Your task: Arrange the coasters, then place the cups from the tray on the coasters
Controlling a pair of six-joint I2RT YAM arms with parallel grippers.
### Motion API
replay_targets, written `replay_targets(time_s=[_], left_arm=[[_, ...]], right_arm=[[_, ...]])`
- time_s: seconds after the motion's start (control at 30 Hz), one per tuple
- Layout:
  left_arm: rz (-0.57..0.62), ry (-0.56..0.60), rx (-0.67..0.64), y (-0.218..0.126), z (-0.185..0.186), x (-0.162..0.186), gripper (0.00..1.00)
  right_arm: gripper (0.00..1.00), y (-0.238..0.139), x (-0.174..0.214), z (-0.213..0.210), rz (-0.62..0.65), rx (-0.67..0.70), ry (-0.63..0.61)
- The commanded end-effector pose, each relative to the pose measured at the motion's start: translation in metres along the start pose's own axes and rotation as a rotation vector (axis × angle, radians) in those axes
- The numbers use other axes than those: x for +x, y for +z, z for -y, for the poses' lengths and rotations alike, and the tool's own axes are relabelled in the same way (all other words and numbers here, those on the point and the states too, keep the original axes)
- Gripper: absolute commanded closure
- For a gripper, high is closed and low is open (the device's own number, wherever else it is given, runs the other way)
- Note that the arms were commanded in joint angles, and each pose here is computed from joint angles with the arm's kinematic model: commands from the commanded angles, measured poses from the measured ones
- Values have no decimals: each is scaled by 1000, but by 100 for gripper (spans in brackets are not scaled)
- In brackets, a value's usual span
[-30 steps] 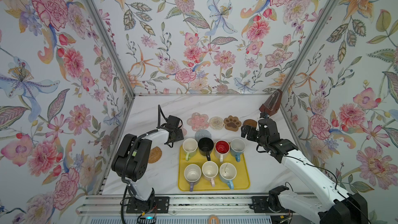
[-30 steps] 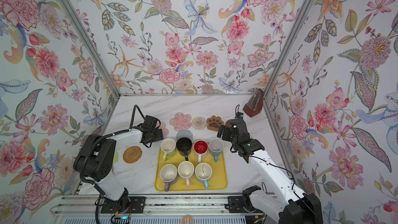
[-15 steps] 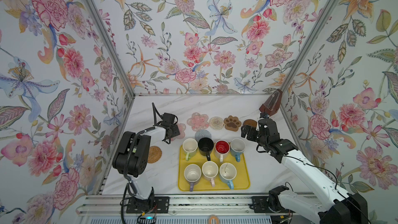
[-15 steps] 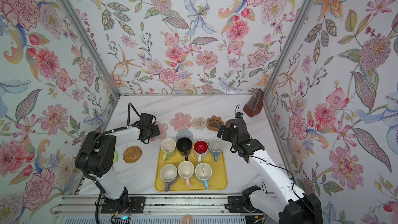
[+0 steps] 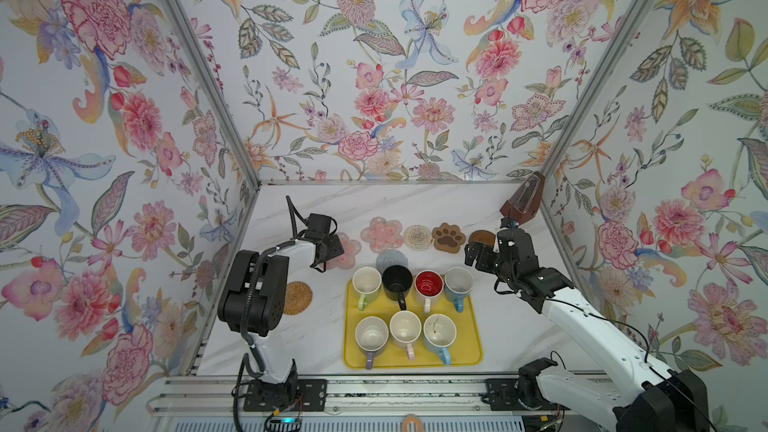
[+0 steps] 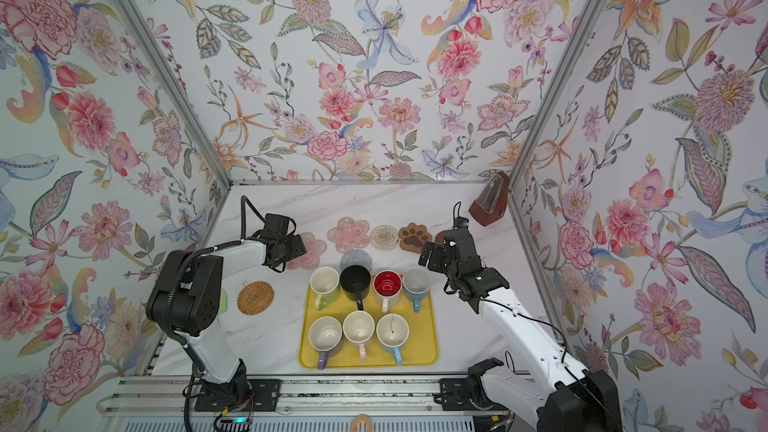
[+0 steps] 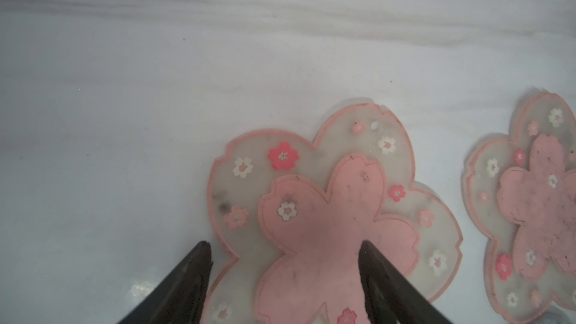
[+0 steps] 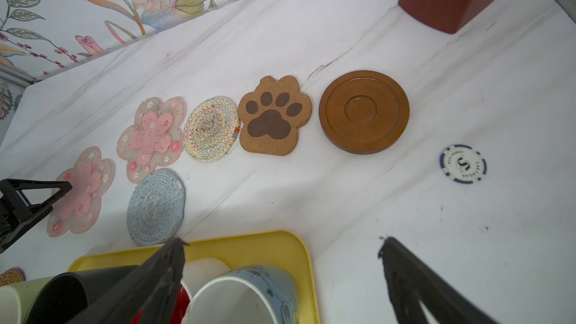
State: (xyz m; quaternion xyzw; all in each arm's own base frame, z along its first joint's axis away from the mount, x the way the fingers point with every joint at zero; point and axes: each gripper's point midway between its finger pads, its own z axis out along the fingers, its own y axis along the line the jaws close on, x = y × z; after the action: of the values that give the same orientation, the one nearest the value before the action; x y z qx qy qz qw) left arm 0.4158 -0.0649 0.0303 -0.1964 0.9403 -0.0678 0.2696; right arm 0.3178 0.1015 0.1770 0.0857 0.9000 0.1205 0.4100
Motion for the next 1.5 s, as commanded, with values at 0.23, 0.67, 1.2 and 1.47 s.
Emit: replay_targets(time_s=[0.23, 0.67, 1.2, 1.47], left_arm=[[4, -75, 78, -63, -11, 25, 22], [-44, -118, 148, -54, 9, 59, 23], [-88, -192, 186, -19, 24, 68, 27], [-80, -233, 196, -7, 28, 63, 32]], right_arm=[[1, 4, -3, -4, -3, -2, 4], [1, 0, 3, -2, 3, -8, 8], [1, -6, 4, 3, 13, 2, 8], [1, -6, 4, 4, 16, 7, 4]])
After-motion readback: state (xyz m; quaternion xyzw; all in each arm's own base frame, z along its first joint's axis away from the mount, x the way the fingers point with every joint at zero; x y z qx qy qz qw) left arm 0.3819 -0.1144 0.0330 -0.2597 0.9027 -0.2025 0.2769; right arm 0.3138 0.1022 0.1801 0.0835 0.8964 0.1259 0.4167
